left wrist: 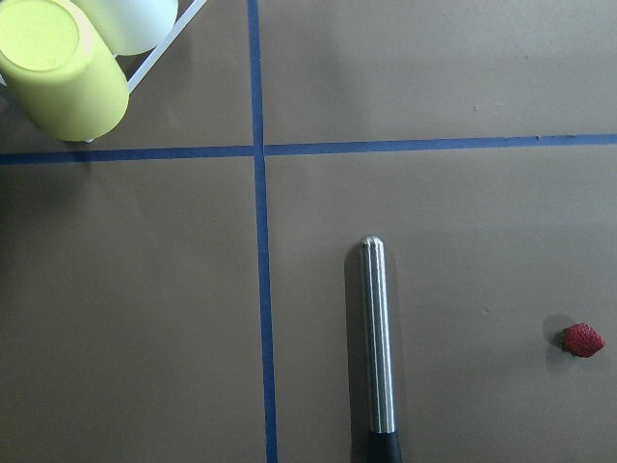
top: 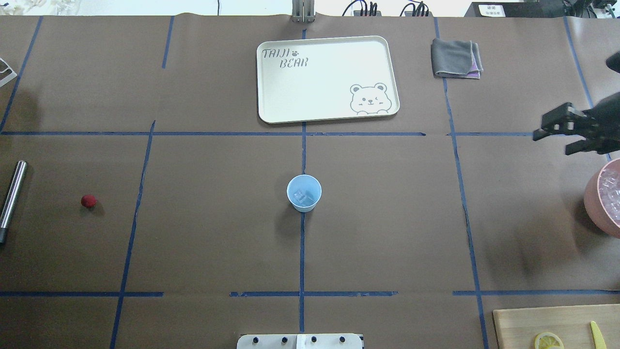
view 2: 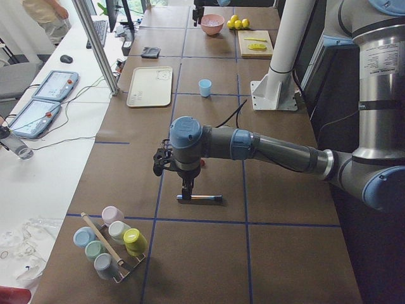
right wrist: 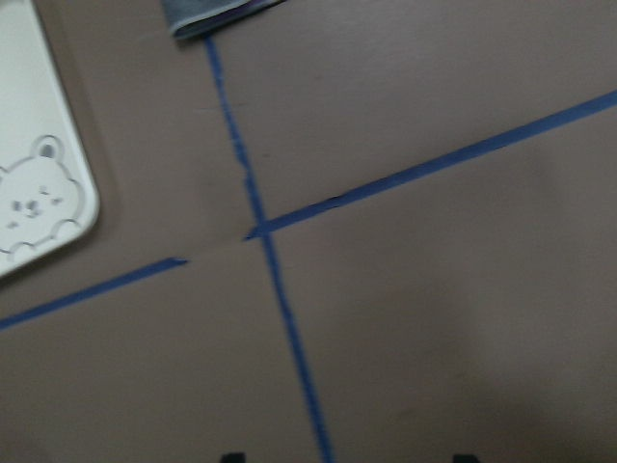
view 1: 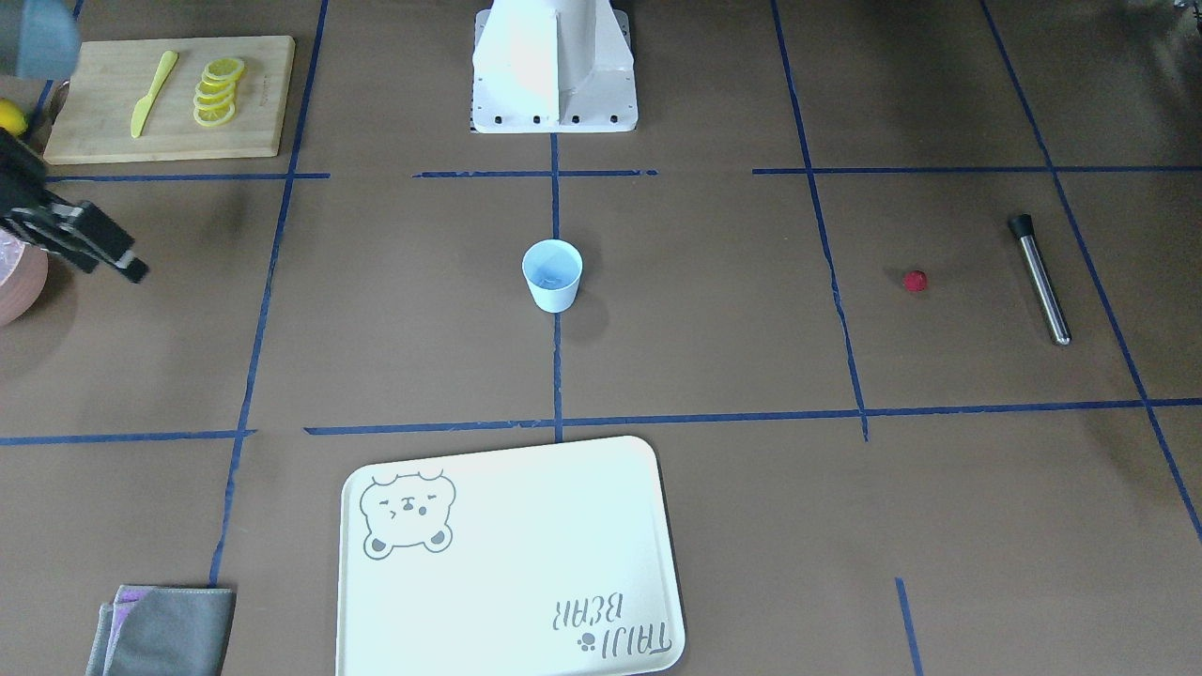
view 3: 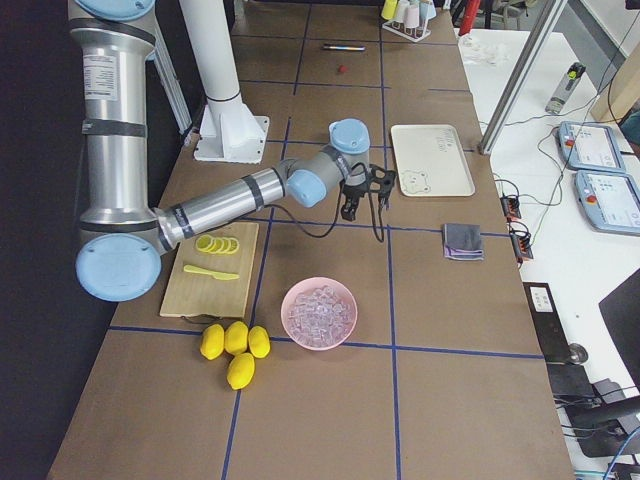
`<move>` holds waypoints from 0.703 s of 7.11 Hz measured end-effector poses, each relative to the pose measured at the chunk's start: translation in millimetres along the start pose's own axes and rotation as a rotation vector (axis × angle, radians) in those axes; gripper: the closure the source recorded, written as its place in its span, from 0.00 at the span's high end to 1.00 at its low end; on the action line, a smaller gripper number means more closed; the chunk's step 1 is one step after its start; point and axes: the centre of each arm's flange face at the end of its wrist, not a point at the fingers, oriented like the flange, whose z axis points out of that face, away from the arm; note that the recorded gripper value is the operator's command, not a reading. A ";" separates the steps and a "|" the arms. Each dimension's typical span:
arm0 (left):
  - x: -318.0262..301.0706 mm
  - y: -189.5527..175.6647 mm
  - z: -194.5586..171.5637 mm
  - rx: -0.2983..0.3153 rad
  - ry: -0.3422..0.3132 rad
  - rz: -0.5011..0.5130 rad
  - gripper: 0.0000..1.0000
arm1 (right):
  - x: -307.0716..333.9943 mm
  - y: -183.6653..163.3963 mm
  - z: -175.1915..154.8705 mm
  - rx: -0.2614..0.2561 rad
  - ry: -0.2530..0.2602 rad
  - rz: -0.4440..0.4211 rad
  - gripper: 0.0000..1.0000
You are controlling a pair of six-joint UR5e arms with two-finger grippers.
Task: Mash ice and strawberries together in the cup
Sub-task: 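Move the empty right gripper back above the pink bowl, then grasp a third ice cube from the pink bowl with the right gripper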
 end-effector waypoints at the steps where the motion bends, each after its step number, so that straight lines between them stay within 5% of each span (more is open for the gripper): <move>1: 0.1 0.0 -0.1 0.000 0.000 0.000 1.00 | 63.1 6.4 -6.3 0.000 0.050 -0.064 0.93; 3: 0.4 0.0 -0.4 0.001 0.000 0.000 1.00 | 144.3 13.9 7.0 -0.030 0.119 -0.128 0.93; 5: 0.5 0.0 -0.5 0.001 0.000 0.001 1.00 | 180.5 2.1 33.8 -0.015 0.120 -0.156 0.93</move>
